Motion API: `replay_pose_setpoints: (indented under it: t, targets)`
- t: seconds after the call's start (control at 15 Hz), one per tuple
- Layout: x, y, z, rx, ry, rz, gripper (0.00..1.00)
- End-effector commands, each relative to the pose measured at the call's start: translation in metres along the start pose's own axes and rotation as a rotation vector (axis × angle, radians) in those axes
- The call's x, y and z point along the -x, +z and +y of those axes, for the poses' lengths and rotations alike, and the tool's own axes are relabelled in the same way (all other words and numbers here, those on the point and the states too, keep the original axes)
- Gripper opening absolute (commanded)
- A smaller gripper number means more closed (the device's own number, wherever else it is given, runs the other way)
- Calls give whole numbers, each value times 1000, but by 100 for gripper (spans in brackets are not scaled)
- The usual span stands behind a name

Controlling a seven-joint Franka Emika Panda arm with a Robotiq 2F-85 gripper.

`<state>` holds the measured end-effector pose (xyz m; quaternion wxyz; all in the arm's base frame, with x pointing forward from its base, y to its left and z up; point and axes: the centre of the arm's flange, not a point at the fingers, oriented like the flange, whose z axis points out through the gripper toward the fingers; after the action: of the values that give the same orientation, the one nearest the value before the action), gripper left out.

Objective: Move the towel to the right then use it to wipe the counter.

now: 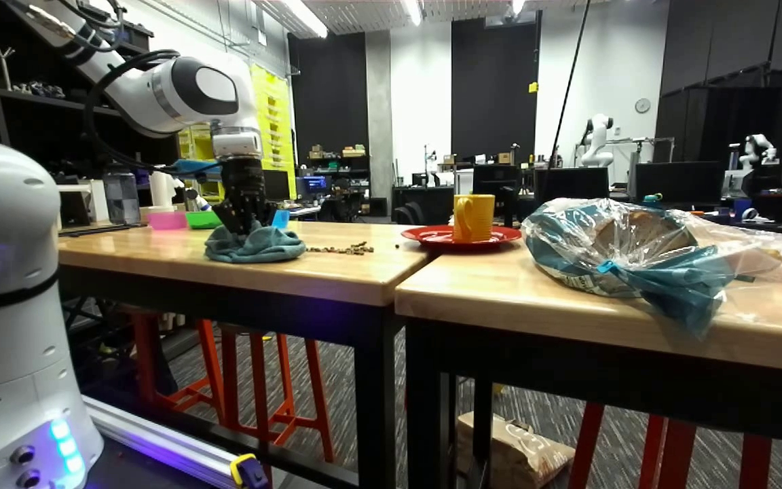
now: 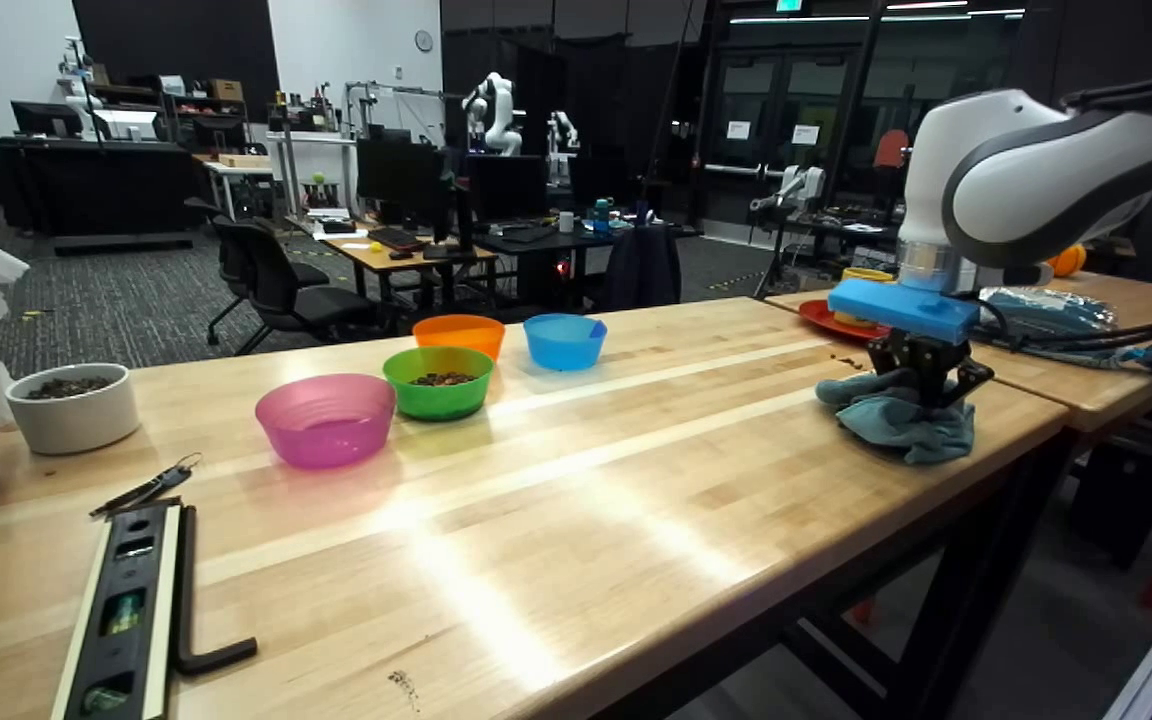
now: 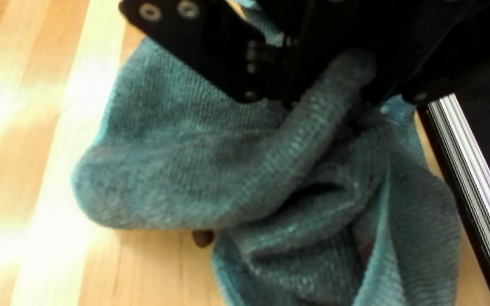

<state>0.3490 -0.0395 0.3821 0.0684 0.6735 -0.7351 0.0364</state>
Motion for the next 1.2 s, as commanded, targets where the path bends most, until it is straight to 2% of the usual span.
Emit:
replay_pose_setpoints:
  t: [0.0,0.6,1.13]
  targets:
    - [63,45,25,72,-38,-64,4]
    - [152,35,43,53,-144,-102,4]
    - [239,23,59,1,-167,-202,4]
